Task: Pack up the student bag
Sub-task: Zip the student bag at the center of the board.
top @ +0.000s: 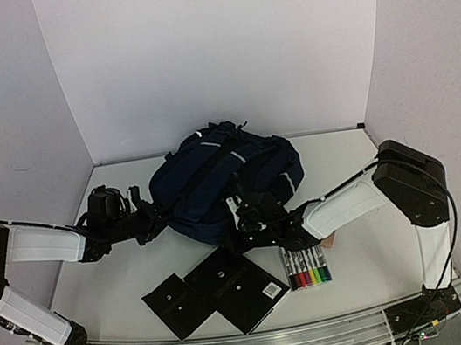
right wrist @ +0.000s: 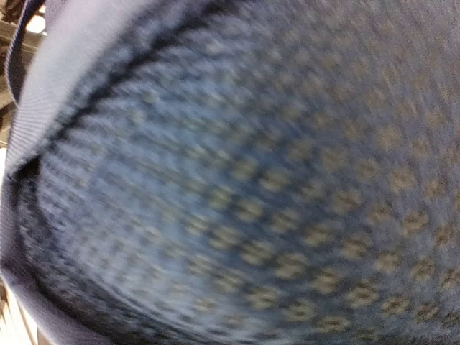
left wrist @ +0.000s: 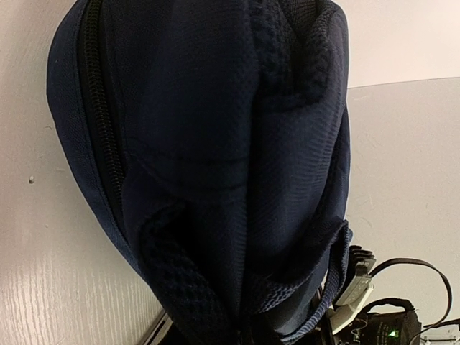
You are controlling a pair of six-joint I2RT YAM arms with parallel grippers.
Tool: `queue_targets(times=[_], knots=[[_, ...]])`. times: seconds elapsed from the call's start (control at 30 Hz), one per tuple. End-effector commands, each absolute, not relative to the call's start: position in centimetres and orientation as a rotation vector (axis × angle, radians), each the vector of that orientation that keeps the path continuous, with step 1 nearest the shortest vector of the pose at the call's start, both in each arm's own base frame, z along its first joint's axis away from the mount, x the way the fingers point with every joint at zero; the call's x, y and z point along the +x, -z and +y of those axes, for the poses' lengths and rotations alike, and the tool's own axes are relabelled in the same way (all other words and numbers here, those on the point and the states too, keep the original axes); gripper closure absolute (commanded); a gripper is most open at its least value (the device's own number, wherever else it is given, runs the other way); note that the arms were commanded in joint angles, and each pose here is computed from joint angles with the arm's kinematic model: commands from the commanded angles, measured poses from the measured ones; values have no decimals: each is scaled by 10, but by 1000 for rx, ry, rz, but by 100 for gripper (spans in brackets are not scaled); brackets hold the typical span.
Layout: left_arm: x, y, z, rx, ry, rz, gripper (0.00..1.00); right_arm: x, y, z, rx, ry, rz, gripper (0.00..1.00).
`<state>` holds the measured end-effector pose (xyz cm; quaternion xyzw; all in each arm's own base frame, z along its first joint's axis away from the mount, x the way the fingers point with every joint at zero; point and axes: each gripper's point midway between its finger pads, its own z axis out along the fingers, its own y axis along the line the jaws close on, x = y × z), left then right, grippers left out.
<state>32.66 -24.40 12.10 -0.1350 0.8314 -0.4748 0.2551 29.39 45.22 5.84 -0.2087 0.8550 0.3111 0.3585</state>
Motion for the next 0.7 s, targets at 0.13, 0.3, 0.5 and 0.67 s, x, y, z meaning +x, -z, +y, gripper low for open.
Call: queue_targets(times=[0.13, 0.3, 0.5, 0.67], knots=[[341, -142, -243, -328, 1239, 2209, 98, 304, -72, 454, -480, -818, 2132, 100], [345, -155, -225, -322, 1096, 2219, 100, 315, -67, 420, -289, -675, 2191, 100], [351, -157, -188, -407, 1036, 2203, 100, 312, -66, 381, -159, -576, 2242, 100], [351, -170, -179, -352, 1064, 2168, 100, 326, -54, 359, -149, -593, 2300, 100]])
